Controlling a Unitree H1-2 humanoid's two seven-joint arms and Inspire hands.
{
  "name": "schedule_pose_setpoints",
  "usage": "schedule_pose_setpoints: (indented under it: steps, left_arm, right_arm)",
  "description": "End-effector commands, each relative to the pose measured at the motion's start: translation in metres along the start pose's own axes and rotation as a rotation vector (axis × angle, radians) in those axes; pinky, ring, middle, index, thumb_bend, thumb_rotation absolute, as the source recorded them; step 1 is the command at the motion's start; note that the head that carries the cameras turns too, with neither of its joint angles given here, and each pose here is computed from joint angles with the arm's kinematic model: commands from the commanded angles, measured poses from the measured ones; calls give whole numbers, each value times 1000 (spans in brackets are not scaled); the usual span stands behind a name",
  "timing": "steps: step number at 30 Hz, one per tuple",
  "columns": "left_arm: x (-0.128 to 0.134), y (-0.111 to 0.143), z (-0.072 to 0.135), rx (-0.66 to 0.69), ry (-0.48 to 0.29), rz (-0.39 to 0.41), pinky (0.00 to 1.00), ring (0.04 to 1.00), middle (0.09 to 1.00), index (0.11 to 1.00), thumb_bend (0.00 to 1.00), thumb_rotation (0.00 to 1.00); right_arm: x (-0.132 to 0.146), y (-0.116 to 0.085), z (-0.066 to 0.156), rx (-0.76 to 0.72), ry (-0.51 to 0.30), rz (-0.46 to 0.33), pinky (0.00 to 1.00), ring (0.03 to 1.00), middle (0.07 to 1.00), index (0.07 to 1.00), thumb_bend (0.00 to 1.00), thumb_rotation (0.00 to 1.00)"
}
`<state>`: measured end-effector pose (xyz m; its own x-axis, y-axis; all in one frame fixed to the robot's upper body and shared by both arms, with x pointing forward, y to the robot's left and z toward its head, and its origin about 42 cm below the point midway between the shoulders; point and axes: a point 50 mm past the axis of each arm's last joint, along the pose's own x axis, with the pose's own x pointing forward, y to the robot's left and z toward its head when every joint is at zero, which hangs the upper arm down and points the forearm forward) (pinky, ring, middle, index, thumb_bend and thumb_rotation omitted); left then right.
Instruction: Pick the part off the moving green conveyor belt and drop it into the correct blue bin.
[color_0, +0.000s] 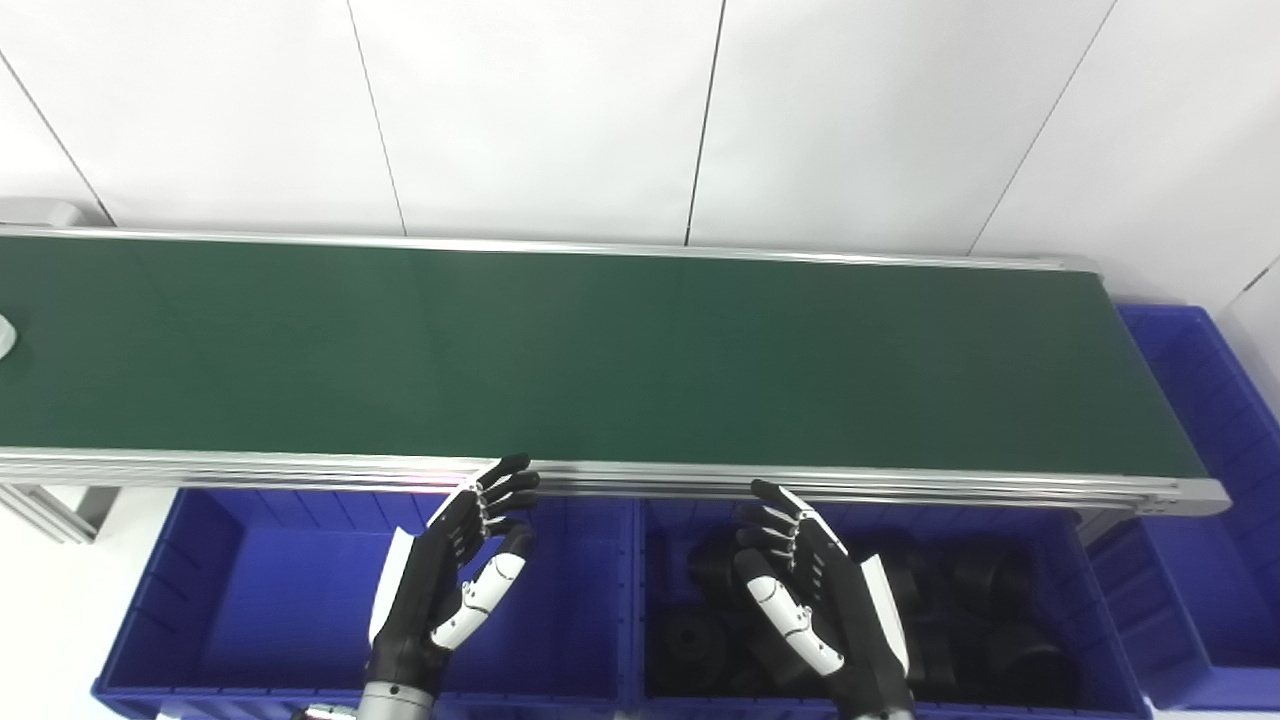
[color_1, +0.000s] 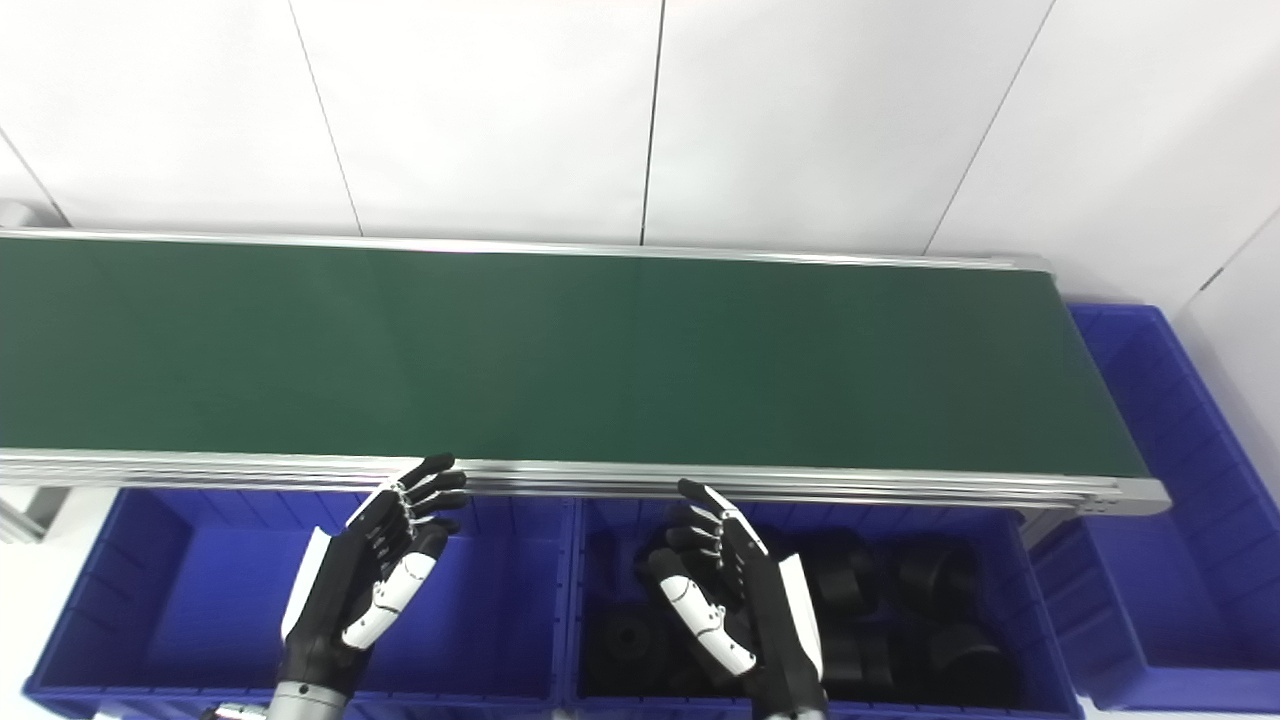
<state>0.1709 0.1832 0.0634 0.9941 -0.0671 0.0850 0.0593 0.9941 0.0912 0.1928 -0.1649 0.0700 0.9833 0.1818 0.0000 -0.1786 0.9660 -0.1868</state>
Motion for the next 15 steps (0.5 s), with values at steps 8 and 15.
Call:
schedule_pose_setpoints:
  steps: [8, 15]
  left_arm:
    - [5, -1, 8, -5, -40, -8, 669, 751, 788, 833, 572, 664]
    - [5, -1, 7, -9, -39, -6, 674, 747, 785, 834, 574, 661]
  right_arm:
    - [5, 0, 11, 20, -95, -21, 629, 711, 762, 840, 499, 702]
    - [5, -1, 11, 23, -96, -21, 627, 707, 760, 839, 498, 705]
